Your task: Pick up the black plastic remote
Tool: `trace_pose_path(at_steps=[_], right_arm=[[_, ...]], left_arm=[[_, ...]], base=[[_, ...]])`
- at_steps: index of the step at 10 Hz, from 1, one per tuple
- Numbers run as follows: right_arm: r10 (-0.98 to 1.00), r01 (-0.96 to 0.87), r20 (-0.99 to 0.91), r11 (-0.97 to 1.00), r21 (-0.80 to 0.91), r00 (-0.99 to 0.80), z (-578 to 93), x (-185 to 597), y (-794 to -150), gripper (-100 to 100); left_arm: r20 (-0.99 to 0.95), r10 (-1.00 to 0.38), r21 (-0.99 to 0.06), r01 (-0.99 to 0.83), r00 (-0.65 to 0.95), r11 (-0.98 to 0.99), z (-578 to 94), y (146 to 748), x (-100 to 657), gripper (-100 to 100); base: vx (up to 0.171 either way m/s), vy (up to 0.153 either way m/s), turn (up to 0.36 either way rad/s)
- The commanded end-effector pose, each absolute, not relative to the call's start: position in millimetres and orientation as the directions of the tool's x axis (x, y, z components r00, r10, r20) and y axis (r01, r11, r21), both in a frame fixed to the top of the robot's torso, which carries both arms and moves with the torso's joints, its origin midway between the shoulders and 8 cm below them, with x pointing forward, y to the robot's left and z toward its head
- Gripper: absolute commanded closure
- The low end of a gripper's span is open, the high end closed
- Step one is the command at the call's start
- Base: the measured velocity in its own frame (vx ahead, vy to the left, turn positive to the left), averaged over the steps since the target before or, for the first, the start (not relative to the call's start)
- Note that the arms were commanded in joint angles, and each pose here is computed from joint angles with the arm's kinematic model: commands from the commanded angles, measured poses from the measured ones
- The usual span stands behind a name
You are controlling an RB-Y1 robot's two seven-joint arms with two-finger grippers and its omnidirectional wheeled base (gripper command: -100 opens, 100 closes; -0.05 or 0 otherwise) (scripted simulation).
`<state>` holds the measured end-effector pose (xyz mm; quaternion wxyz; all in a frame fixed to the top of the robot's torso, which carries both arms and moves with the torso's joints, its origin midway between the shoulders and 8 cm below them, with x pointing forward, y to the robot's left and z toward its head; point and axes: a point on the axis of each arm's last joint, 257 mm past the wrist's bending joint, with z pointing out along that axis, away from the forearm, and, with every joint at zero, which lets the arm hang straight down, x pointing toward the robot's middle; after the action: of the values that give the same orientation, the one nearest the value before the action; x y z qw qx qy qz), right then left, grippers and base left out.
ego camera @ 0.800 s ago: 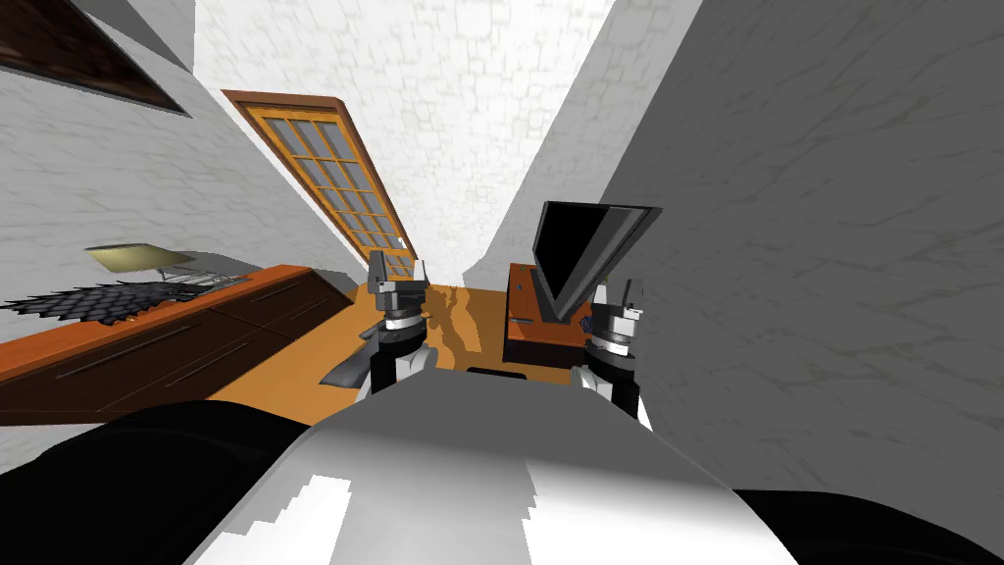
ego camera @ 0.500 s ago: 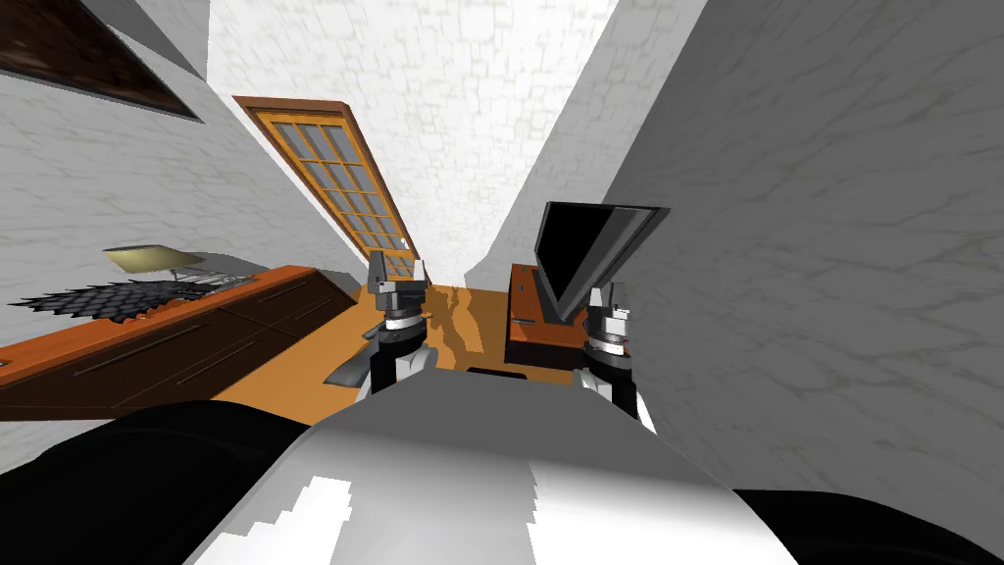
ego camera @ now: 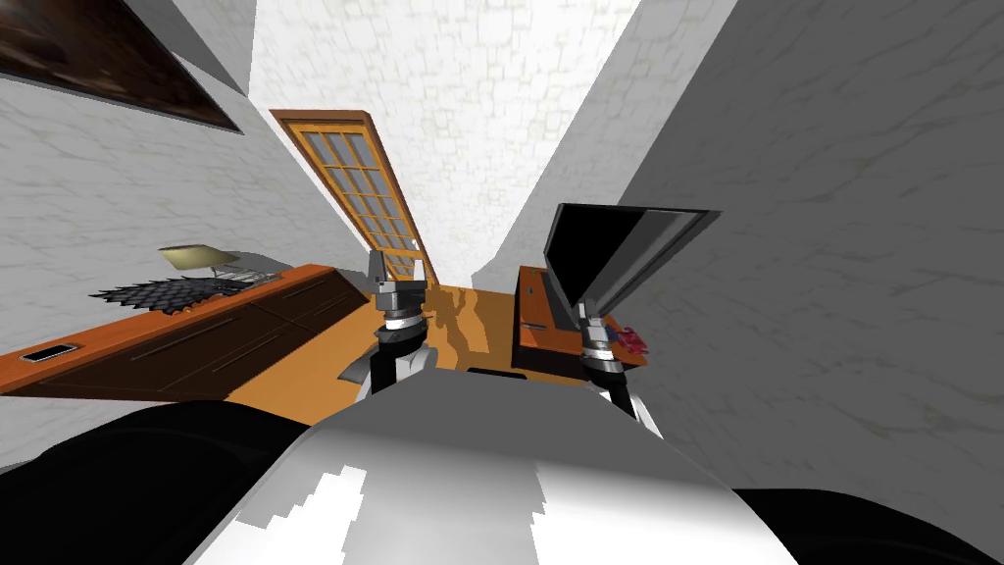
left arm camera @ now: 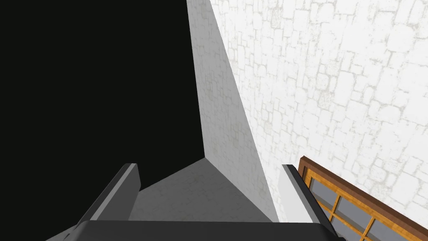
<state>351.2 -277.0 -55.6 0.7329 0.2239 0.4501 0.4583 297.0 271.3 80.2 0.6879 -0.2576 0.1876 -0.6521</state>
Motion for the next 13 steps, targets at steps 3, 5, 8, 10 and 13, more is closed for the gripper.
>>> trace_pose_path(at_steps=[3,5,8,10,13], right_arm=[[0.799,-0.339,-0.592,0.588,0.735,0.103,-123,356,-287,-100],[0.764,-0.277,-0.642,0.631,0.724,0.062,-156,354,-295,-100],[0.685,-0.173,-0.728,0.714,0.678,-0.029,-216,343,-312,-100],[0.64,-0.124,-0.764,0.754,0.645,-0.081,-246,334,-322,-100],[0.593,-0.078,-0.793,0.792,0.606,-0.138,-276,323,-333,-100]], left_arm=[[0.078,-0.994,-0.599,0.801,0.079,0.017,80,271,297,0],[0.078,-0.994,-0.599,0.801,0.079,0.017,80,271,297,0],[0.078,-0.994,-0.599,0.801,0.079,0.017,80,271,297,0],[0.078,-0.994,-0.599,0.801,0.079,0.017,80,271,297,0],[0.078,-0.994,-0.599,0.8,0.079,0.017,80,271,297,0]], base=[[0.046,0.088,0.099],[0.058,0.112,0.119],[0.059,0.087,0.147],[0.046,0.056,0.142],[0.042,0.047,0.084]])
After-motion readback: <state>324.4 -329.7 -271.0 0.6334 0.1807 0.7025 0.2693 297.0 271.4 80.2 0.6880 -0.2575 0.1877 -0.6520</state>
